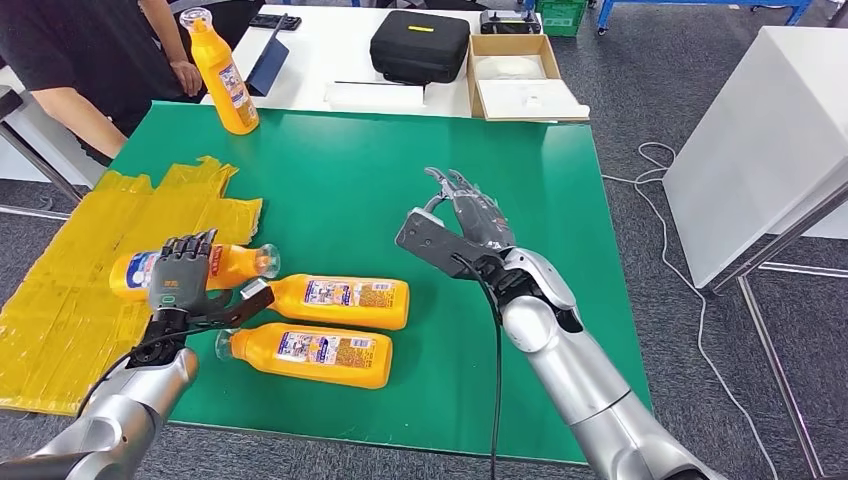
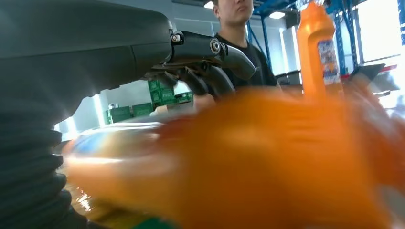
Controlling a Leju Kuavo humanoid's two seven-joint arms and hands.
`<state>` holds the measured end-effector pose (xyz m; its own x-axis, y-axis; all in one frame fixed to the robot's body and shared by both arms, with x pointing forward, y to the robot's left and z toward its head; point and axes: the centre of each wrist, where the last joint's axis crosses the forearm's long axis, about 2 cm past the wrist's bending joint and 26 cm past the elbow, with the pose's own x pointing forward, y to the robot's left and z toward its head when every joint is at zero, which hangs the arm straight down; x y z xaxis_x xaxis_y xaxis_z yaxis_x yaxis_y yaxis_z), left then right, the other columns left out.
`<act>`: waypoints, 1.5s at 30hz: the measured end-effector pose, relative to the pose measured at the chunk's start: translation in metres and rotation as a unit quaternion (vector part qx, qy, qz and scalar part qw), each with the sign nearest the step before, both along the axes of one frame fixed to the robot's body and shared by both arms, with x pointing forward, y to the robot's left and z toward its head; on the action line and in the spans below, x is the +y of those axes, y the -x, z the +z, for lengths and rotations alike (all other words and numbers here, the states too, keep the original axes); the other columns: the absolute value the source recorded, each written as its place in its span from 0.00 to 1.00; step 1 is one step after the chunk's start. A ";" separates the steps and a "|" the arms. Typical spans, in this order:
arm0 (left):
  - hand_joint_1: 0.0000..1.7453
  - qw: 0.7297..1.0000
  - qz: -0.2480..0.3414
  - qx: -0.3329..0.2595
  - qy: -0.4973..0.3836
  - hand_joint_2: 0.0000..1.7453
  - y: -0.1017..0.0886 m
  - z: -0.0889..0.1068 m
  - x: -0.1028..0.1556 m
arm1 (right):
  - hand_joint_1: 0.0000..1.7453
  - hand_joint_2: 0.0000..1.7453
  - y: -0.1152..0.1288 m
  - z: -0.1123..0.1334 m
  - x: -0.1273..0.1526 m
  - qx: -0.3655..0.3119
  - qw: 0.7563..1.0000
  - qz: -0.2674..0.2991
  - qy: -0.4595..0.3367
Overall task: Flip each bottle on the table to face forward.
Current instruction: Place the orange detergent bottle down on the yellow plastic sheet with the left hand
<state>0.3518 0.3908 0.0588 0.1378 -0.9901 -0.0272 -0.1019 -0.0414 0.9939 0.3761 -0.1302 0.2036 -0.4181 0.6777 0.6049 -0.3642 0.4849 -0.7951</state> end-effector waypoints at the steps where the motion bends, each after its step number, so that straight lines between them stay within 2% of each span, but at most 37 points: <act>1: 0.00 1.000 0.000 0.004 0.000 0.00 0.001 -0.001 0.000 | 0.00 0.00 0.000 0.000 0.001 0.000 1.000 0.001 0.000; 8: 0.00 1.000 0.017 0.014 0.019 0.00 0.006 -0.006 0.006 | 0.00 0.00 -0.001 0.001 0.007 -0.005 1.000 0.017 0.003; 19: 0.00 0.998 0.053 0.003 0.045 0.00 0.011 -0.004 0.031 | 0.00 0.00 -0.001 0.001 0.024 -0.006 0.999 0.044 0.012; 22: 0.00 0.995 0.065 -0.016 0.074 0.00 0.012 -0.002 0.036 | 0.00 0.00 0.000 -0.001 0.027 -0.005 0.998 0.058 0.013; 24: 0.00 0.989 0.072 -0.047 0.120 0.00 0.012 0.002 0.045 | 0.00 0.50 0.002 -0.003 0.029 -0.001 0.997 0.073 0.013; 26: 0.00 0.967 0.079 -0.102 0.219 0.00 0.011 0.008 0.060 | 0.00 1.00 0.010 -0.009 0.035 0.006 0.995 0.094 0.015; 28: 0.00 0.910 0.093 -0.176 0.363 0.00 0.011 0.014 0.080 | 0.00 1.00 0.020 -0.015 0.043 0.012 0.993 0.116 0.019; 30: 0.00 0.829 0.109 -0.251 0.488 0.00 0.011 0.023 0.101 | 0.00 1.00 0.032 -0.021 0.053 0.013 0.991 0.133 0.029; 32: 0.00 0.766 0.117 -0.311 0.550 0.00 0.013 0.032 0.120 | 0.00 1.00 0.046 -0.028 0.064 0.006 0.989 0.140 0.046; 34: 0.00 0.731 0.119 -0.354 0.571 0.00 0.016 0.040 0.134 | 0.00 1.00 0.062 -0.035 0.073 -0.012 0.989 0.133 0.067; 37: 0.00 0.696 0.115 -0.401 0.585 0.00 0.026 0.044 0.148 | 0.00 1.00 0.086 -0.045 0.086 -0.060 0.987 0.108 0.103; 39: 0.00 0.684 0.109 -0.423 0.584 0.00 0.034 0.045 0.152 | 0.00 1.00 0.102 -0.051 0.096 -0.093 0.983 0.091 0.126; 42: 0.00 0.690 0.101 -0.430 0.573 0.00 0.038 0.047 0.148 | 0.00 1.00 0.120 -0.056 0.107 -0.129 0.977 0.068 0.156; 45: 0.00 0.695 0.094 -0.428 0.570 0.00 0.032 0.052 0.140 | 0.00 1.00 0.133 -0.061 0.113 -0.152 0.971 0.045 0.182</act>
